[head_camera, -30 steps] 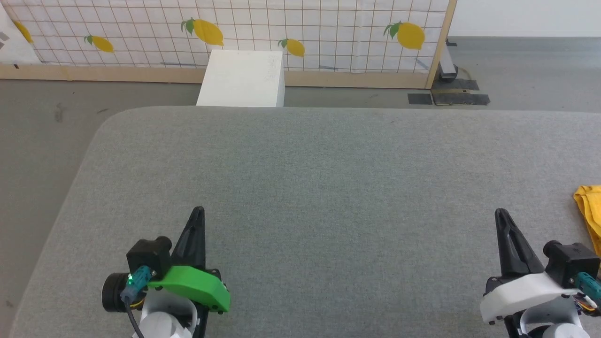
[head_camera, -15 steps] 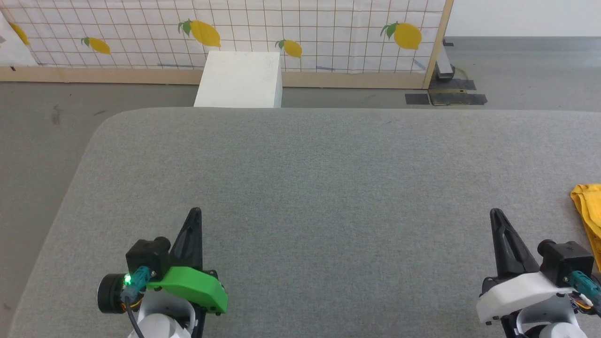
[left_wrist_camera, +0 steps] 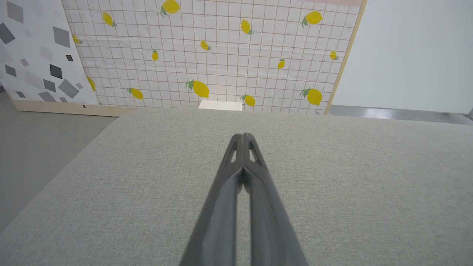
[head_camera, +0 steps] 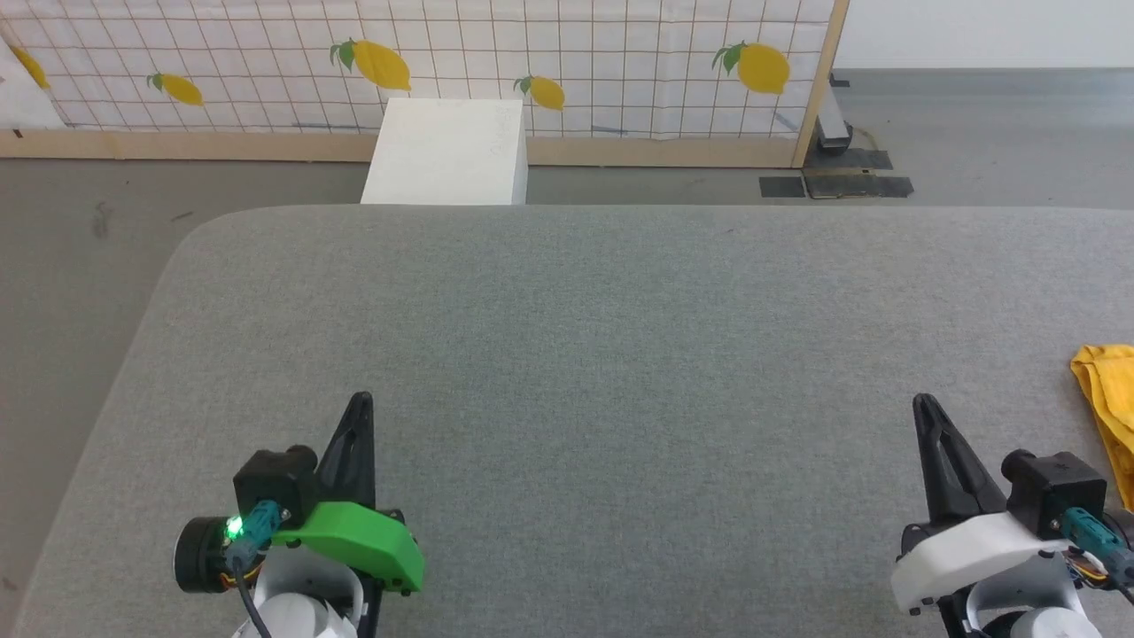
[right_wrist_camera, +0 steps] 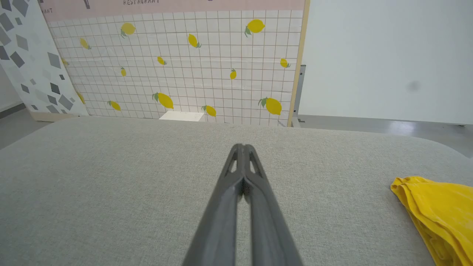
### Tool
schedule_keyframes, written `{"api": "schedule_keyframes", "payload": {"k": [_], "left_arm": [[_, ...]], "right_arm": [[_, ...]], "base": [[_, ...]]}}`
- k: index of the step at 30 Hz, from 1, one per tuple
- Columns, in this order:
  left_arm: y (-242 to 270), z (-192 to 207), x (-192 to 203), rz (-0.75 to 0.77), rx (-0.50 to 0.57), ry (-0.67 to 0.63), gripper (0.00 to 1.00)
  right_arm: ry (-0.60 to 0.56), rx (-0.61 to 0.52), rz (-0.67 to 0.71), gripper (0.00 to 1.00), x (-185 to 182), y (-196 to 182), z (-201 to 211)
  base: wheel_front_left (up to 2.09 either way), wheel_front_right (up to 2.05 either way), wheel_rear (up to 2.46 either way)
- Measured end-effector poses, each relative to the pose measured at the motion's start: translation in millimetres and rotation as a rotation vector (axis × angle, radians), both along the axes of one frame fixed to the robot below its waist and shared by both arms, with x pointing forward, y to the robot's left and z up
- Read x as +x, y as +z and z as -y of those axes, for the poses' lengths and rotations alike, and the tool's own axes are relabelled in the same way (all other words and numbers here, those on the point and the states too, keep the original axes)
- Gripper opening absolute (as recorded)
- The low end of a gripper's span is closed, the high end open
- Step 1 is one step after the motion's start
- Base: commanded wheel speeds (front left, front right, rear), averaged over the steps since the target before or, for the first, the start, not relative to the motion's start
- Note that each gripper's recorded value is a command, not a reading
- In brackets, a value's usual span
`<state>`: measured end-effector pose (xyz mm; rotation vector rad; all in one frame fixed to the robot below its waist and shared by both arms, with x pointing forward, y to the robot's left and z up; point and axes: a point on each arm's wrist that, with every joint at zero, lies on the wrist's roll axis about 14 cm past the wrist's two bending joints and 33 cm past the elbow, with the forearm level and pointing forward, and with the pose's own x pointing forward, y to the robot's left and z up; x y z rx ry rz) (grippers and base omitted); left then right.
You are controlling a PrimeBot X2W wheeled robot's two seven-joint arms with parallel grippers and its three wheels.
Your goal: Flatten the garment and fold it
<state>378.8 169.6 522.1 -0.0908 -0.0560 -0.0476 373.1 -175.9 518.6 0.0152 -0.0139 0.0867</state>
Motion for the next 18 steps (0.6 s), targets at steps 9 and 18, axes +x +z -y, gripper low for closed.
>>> {"api": "schedule_keyframes", "payload": {"k": [9,18], "left_arm": [[2.2,-0.5,0.0,-0.002,0.011,0.004,0.0],[3.1,-0.4,-0.2,-0.009,0.041,0.005,0.0]], "right_arm": [[0.005,-0.003,-0.004,0.0,-0.7,0.3,-1.7],[0.01,-0.012,-0.011,0.0,-1.4,0.1,-3.4]], "base": [[0.0,0.0,0.0],[0.0,0.0,0.0]]}}
